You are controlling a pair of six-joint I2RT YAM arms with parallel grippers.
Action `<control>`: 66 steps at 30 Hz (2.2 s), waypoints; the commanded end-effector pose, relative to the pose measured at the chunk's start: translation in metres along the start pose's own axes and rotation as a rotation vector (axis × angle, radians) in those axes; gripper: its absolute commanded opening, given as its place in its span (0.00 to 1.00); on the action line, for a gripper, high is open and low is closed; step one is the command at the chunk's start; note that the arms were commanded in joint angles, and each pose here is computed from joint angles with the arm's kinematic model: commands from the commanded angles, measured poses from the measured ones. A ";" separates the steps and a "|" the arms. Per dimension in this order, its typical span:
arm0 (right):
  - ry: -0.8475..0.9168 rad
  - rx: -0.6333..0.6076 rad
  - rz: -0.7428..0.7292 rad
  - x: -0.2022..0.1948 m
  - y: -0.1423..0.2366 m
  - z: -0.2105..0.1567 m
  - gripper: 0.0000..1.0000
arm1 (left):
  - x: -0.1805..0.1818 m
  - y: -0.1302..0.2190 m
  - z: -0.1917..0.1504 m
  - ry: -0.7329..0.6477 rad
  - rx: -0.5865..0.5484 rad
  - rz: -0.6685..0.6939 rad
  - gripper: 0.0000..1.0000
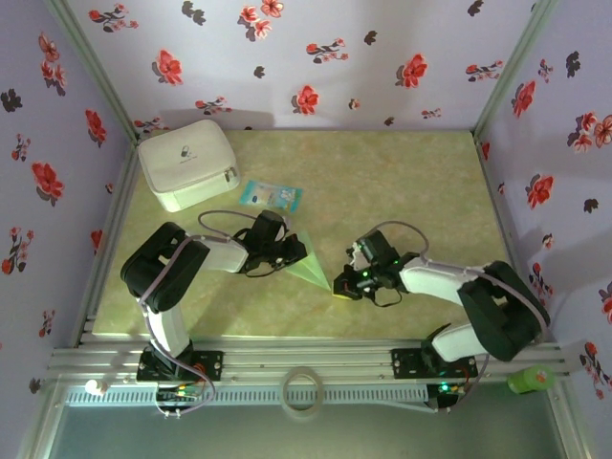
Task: Fold a paper plane with a square sheet of paper (pick it up from the middle)
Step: Fourth fold the wing at the center of the table.
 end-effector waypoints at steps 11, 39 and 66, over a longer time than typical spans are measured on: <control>-0.001 -0.083 0.048 0.024 -0.023 0.074 0.07 | 0.037 0.003 -0.003 0.042 -0.010 0.149 0.07; -0.092 0.053 -0.135 -0.039 -0.046 0.030 0.01 | -0.014 0.003 -0.037 -0.018 0.087 0.039 0.04; -0.112 0.125 -0.198 -0.058 -0.046 0.005 0.00 | 0.033 0.026 0.040 0.027 -0.013 0.154 0.08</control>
Point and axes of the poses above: each hand's point on the last joint's axis, 136 mm out from that joint toward the fingers, its own y axis back along the fingers, its own x axis along the line the jaws close on, z = x × y, the point moved 1 cm from there along y, back along the fingers, and after that the axes turned 14 degrees about y, right-handed, at the moved point
